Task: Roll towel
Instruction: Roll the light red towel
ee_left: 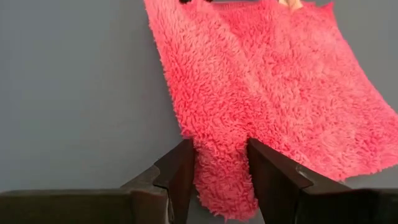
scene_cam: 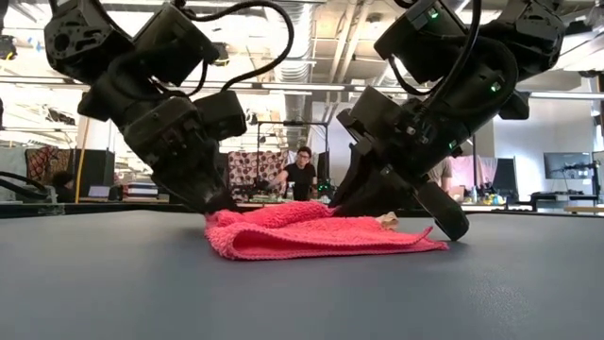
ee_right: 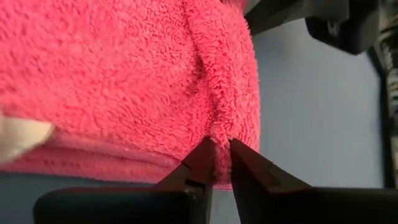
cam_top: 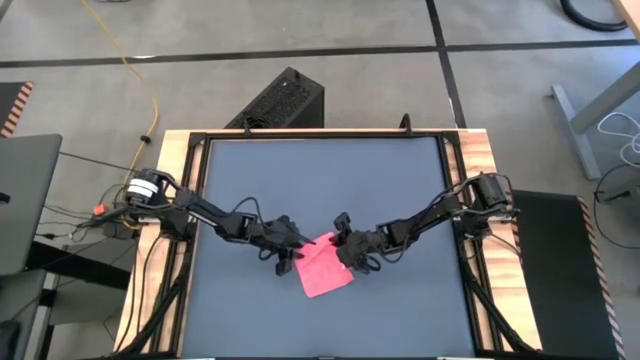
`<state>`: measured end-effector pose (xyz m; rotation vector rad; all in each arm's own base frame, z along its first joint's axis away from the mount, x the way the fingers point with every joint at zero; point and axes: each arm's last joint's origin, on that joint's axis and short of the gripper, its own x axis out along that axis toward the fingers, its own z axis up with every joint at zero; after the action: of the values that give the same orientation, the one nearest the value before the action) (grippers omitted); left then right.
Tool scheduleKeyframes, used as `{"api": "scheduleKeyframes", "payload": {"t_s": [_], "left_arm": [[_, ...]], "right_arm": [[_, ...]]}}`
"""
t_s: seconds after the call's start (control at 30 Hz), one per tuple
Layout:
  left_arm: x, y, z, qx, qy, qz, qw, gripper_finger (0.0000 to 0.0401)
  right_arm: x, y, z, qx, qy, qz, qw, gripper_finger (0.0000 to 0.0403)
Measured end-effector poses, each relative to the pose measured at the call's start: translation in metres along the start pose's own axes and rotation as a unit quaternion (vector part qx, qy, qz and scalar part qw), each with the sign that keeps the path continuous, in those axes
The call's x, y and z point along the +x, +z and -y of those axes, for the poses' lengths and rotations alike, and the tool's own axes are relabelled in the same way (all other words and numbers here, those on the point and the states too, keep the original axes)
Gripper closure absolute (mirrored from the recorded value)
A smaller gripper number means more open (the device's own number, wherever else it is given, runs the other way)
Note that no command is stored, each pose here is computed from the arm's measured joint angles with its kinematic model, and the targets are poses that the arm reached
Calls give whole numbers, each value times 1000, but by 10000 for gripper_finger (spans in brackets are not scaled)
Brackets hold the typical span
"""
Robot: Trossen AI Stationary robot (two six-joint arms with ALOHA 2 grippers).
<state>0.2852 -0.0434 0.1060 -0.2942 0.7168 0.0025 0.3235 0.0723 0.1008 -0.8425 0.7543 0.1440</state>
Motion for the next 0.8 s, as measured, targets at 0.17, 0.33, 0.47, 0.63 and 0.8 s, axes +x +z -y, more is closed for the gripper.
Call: {"api": "scheduleKeyframes", "payload": {"t_s": [0.17, 0.33, 0.47, 0.63, 0.8], "left_arm": [[7, -6, -2, -2, -2, -9, 1000, 262], [7, -6, -2, 3, -3, -11, 1000, 262], [7, -6, -3, 7, -8, -14, 1000, 262], [7, -4, -7, 8, -20, -19, 1000, 262], [7, -4, -8, 12, -26, -22, 999, 262]], "right_arm": [[-6, 11, 10, 46, 9, -4, 999, 306], [-27, 17, 23, 93, 29, -20, 995, 279], [-52, 24, 45, 152, 6, 12, 988, 255], [-64, 6, 79, 331, 48, 71, 940, 229], [-41, -31, 103, 467, 133, 87, 870, 205]]}}
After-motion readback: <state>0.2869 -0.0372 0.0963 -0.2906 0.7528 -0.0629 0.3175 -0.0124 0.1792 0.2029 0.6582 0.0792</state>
